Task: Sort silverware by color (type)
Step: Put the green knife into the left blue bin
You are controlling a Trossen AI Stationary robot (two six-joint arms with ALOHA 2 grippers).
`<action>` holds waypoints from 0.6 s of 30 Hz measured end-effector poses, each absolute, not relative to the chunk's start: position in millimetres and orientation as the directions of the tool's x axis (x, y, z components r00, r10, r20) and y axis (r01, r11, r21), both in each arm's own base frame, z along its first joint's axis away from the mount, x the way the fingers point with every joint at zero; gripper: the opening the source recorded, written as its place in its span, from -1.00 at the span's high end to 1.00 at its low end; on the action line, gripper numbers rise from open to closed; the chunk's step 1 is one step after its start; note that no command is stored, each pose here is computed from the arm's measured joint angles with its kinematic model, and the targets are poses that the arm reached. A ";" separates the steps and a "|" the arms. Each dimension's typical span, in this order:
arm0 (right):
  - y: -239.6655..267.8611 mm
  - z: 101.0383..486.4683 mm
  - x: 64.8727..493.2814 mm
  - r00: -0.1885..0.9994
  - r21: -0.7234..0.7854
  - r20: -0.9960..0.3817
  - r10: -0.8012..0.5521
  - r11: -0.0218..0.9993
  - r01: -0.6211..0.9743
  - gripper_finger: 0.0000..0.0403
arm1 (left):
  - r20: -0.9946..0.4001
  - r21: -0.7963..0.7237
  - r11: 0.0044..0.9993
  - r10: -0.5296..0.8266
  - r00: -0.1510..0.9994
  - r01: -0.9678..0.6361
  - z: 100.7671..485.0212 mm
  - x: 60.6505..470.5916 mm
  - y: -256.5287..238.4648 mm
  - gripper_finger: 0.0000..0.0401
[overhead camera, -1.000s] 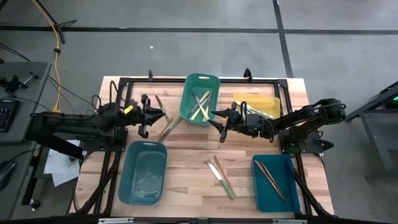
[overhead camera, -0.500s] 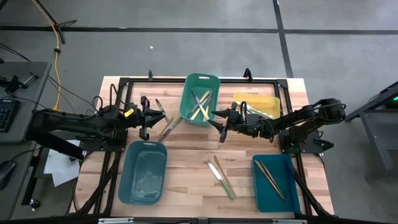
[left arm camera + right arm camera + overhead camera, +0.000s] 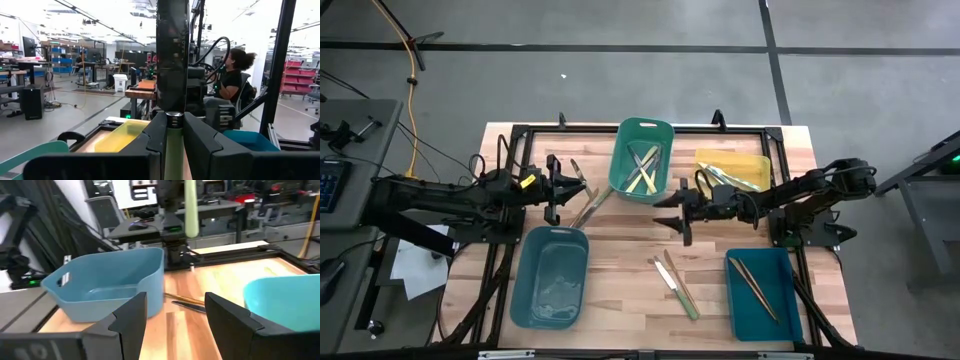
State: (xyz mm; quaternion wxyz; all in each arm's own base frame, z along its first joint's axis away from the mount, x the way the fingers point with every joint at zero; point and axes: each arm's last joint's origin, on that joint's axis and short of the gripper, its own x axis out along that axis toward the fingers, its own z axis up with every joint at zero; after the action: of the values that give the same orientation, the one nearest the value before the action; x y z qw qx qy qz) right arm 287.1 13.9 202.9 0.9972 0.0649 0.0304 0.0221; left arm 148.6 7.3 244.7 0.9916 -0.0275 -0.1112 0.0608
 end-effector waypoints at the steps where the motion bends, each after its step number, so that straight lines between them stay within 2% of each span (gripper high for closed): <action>1: 13.7 202.9 287.1 0.997 0.130 -0.058 0.042 0.991 -0.034 0.03 | 0.217 -0.068 0.991 0.127 0.968 -0.115 244.7 148.6 7.3 0.80; 5: 11.6 202.9 287.2 0.998 0.128 -0.058 -0.008 0.992 0.015 0.03 | 0.219 -0.062 0.995 0.093 0.971 -0.082 245.0 148.7 5.6 0.80; 10: 11.1 202.9 287.2 0.998 0.121 -0.058 -0.023 0.992 0.030 0.03 | 0.215 0.011 0.997 -0.076 0.974 0.075 259.6 150.2 -8.5 0.80; 18: 11.1 201.9 287.1 0.997 0.118 -0.069 -0.023 0.993 0.031 0.03 | -0.139 0.078 0.954 -0.277 0.951 0.289 289.9 151.5 -40.6 0.80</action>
State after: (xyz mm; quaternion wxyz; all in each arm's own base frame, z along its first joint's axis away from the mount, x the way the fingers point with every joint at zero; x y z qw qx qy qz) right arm 287.1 11.1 201.9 0.9976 0.0597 0.0336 -0.0135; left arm 151.5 -40.6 289.9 0.9864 0.0488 0.0633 -0.1434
